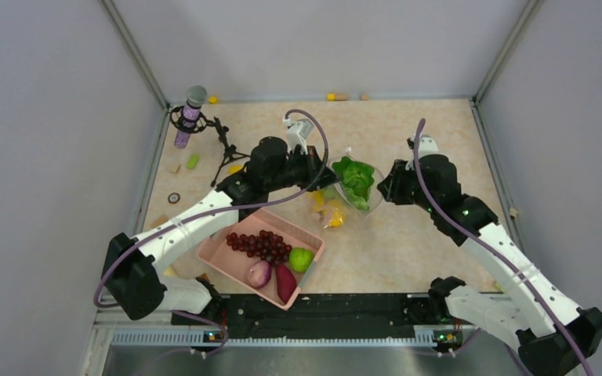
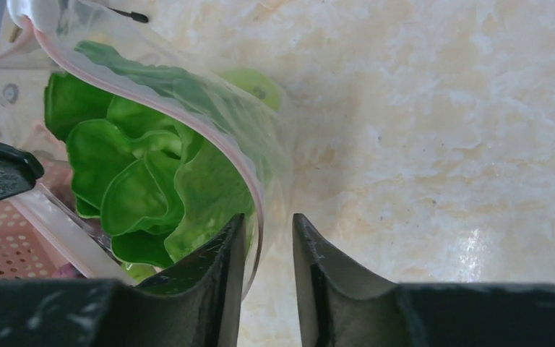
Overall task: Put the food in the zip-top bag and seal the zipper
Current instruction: Adjust the zipper food storage bag at the center of the board.
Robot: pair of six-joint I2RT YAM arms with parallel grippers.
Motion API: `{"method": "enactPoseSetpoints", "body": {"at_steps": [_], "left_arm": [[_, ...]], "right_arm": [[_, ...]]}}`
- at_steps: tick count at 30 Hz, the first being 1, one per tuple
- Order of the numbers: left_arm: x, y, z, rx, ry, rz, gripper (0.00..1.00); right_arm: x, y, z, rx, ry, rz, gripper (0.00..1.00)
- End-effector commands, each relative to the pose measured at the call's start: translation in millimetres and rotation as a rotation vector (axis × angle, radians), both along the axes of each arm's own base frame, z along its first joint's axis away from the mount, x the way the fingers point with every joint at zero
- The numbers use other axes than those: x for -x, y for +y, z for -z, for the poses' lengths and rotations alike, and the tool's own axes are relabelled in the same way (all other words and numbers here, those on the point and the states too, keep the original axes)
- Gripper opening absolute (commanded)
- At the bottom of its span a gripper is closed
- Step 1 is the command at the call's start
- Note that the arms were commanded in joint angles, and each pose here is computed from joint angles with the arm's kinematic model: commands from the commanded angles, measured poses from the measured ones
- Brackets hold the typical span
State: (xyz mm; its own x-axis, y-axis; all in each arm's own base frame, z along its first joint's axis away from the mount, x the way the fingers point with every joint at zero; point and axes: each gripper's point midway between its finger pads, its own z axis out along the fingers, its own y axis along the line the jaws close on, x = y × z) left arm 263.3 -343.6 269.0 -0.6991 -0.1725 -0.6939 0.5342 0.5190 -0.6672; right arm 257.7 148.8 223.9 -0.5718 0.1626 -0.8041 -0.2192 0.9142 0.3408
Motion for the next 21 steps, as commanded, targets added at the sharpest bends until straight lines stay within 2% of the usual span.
{"method": "enactPoseSetpoints", "body": {"at_steps": [1,4,8,14,17,21], "left_arm": [[-3,4,-44,0.067,-0.11,-0.008,0.0],[-6,5,-48,0.061,-0.121,-0.017,0.0],[-14,6,-56,0.032,-0.12,-0.034,0.0],[-16,-4,-77,0.034,-0.124,0.021,0.0],[-16,-6,-78,0.032,-0.115,0.031,0.0],[-17,-8,-70,0.013,-0.093,0.047,0.0]], "right_arm": [[-10,4,-5,-0.029,-0.02,0.013,0.25],[-18,2,-22,-0.016,-0.063,0.027,0.0],[-27,2,-73,-0.035,-0.175,0.03,0.0],[-21,-4,-146,-0.069,-0.347,0.018,0.0],[-17,-11,-158,-0.072,-0.381,0.036,0.0],[-11,-30,-151,-0.035,-0.367,0.113,0.0]]}}
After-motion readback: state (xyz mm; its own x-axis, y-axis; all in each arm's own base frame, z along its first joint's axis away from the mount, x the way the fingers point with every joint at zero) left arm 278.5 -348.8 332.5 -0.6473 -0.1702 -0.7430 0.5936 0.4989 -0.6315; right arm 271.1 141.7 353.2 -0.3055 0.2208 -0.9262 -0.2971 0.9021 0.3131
